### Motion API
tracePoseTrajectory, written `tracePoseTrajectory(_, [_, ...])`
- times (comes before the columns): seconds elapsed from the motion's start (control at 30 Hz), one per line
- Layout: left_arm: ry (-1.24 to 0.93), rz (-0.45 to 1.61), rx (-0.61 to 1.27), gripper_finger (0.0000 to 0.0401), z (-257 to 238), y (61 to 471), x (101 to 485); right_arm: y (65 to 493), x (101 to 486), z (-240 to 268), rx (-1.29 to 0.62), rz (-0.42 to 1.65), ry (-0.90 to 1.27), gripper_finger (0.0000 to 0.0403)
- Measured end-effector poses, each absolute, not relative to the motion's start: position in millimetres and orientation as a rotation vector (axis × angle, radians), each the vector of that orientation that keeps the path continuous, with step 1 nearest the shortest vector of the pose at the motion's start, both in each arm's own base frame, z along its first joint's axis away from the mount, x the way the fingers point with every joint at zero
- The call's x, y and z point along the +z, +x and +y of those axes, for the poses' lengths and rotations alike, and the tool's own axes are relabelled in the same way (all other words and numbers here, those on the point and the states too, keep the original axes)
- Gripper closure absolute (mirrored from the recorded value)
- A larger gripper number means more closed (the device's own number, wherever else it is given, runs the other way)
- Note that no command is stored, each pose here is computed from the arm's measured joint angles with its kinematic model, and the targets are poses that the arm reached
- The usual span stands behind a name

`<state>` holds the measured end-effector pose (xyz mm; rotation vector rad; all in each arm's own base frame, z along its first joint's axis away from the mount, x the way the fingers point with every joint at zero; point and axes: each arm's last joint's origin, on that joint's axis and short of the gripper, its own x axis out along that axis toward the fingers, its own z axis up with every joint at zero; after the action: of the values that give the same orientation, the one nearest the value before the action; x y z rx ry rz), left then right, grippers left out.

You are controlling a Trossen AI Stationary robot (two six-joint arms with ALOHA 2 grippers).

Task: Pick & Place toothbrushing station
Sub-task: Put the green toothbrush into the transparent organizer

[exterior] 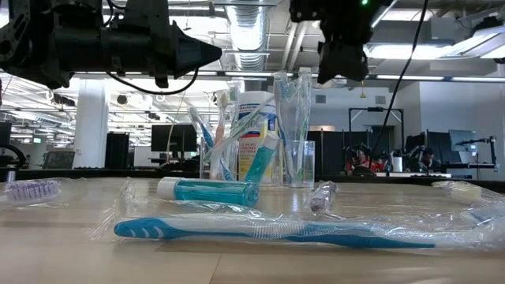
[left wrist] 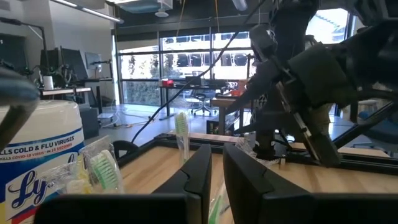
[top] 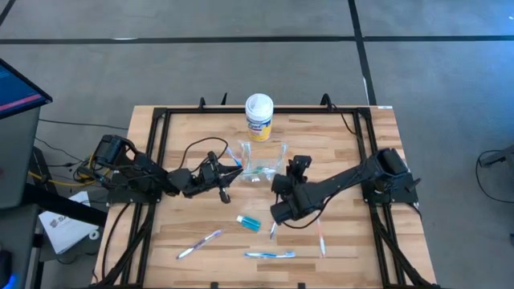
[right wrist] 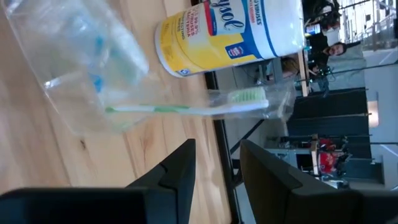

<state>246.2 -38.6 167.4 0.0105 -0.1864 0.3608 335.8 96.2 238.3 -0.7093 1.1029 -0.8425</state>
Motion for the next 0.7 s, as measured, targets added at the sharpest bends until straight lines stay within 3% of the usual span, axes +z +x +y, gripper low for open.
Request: tracePoseTrajectory(0.7, [0.019, -0.167, 0.362, 0.0366, -38.2, 246.7, 165.5, 365.4, 238.6, 73.4, -0.781, 1.06, -0.658, 0.0287])
